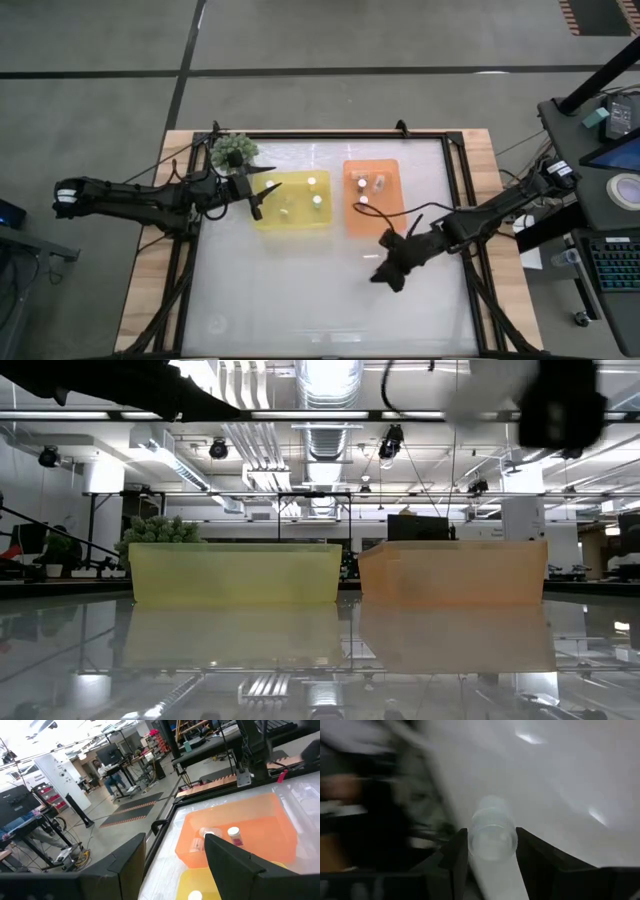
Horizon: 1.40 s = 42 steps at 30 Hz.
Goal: Pick and place medicine bottles into bin by pill shape (circle, oval)
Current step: Put the transparent pill bottle into the orange bin
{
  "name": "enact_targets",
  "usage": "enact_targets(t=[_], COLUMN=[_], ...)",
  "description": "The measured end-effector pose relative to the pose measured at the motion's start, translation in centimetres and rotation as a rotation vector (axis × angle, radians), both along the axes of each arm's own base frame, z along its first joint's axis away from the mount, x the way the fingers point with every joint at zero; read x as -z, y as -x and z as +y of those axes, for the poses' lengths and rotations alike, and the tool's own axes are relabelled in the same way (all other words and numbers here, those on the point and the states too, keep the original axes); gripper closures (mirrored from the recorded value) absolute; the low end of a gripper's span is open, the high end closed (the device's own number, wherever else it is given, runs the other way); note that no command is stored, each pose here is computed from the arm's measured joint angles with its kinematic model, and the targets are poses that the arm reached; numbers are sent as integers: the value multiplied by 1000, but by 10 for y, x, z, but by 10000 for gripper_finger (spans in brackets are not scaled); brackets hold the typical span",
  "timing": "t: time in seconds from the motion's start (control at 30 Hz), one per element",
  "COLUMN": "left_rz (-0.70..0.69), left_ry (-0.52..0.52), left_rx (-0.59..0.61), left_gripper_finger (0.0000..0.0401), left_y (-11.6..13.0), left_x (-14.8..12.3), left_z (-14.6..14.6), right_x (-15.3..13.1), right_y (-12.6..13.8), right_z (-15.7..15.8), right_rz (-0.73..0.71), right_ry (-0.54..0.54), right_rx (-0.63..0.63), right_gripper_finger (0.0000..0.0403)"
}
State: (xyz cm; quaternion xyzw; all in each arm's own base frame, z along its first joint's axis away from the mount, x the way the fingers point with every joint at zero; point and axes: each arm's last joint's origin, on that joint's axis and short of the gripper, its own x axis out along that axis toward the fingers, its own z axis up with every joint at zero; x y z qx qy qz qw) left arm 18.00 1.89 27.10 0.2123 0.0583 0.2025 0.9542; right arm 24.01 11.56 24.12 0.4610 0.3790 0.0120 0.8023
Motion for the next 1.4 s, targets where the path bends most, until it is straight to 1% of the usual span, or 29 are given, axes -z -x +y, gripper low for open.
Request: enact_targets(t=[0.07,0.17,0.33,0.43,0.47,0.53,0.6,0.67,0.8,0.9,1.03,1.17,1.2,1.23,1.27,1.33,1.4], left_rz=[0,0,-6,-15,-20,-24,-23,-23,-23,-24,-24,-24,-24,-24,-24,-24,-24], left_ry=[0,0,0,0,0,0,0,0,1,2,2,2,2,2,2,2,2], left_rx=[0,0,0,0,0,0,0,0,0,0,0,0,0,0,0,0,0], left_gripper_finger=[214,214,214,214,214,214,214,214,214,214,214,214,214,214,214,214,214], left_y=[0,0,0,0,0,0,0,0,0,0,0,0,0,0,0,0,0], left_x=[0,0,-1,-1,-2,-2,-2,-2,-2,-2,-2,-2,-2,-2,-2,-2,-2], left_z=[0,0,0,0,0,0,0,0,0,0,0,0,0,0,0,0,0], right_x=[-14,-35,-68,-86,-91,-97,-100,-101,-100,-99,-95,-89,-89,-90,-92,-103,-117], right_y=[-7,-10,-12,-10,-10,-10,-10,-11,-10,-9,-12,-17,-19,-21,-22,-26,-28], right_z=[3,4,3,2,2,2,3,4,6,7,11,14,14,14,12,9,7], right_rz=[-176,-387,-742,-894,-915,-940,-934,-910,-890,-875,-846,-812,-828,-869,-929,-1054,-1149], right_ry=[-20,-42,-32,-84,-107,-119,-120,-145,-159,-199,-222,-247,-253,-242,-208,-118,-12], right_rx=[-35,-58,-44,-24,-17,-25,-37,-56,-69,-108,-133,-130,-125,-115,-104,-72,-22], right_gripper_finger=[267,267,267,267,267,267,267,267,267,267,267,267,267,267,267,267,267])
